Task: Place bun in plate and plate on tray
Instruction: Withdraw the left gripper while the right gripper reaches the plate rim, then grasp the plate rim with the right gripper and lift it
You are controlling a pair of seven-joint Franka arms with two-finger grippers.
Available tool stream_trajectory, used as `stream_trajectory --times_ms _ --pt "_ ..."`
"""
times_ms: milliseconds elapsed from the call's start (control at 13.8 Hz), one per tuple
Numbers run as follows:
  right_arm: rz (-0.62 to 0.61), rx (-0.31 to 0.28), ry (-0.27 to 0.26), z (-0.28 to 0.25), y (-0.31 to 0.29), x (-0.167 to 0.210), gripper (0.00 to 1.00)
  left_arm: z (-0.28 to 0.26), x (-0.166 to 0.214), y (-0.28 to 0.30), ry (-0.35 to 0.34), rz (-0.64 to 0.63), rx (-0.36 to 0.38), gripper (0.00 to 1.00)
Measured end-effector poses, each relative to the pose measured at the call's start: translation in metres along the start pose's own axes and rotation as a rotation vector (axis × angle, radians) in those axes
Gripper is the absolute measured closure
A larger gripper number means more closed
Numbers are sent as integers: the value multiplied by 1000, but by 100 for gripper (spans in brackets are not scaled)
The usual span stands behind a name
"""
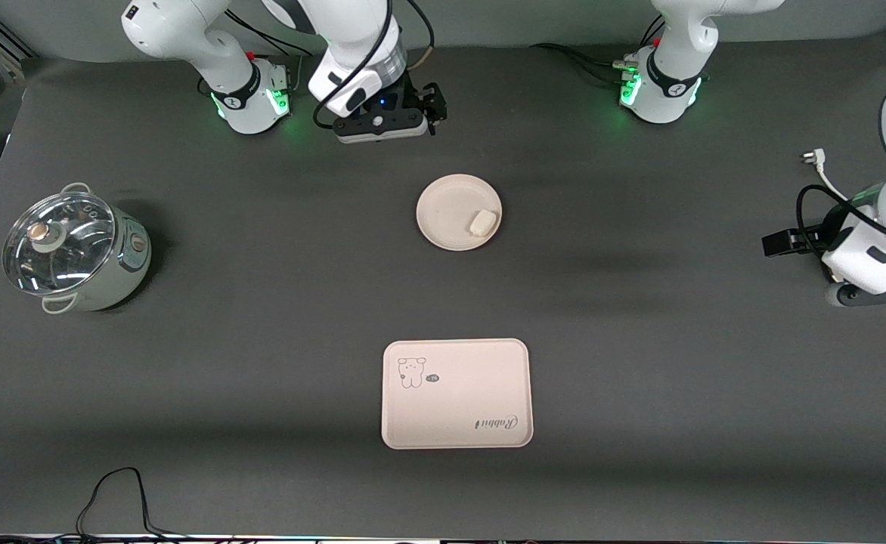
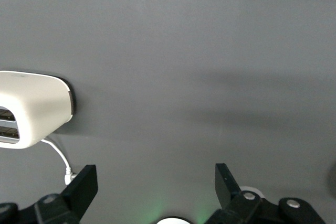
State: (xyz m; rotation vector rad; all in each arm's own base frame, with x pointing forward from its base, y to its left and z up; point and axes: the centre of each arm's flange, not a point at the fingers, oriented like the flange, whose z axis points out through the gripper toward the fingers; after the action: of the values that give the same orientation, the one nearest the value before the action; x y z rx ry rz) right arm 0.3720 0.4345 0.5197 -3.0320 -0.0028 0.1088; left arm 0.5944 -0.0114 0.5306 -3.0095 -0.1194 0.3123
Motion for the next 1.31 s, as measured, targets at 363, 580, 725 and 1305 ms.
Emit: stream_trajectory --times_ms 363,580,725,1305 --pt "11 25 57 76 30 -7 0 0 0 -7 -3 8 -66 0" --pt "12 49 113 138 52 -16 0 7 -3 -9 24 6 -73 0" --pt "14 66 144 173 65 -21 0 15 -9 -13 31 1 -79 0" --pt "4 79 221 295 77 -18 0 14 -10 -17 62 3 -82 0"
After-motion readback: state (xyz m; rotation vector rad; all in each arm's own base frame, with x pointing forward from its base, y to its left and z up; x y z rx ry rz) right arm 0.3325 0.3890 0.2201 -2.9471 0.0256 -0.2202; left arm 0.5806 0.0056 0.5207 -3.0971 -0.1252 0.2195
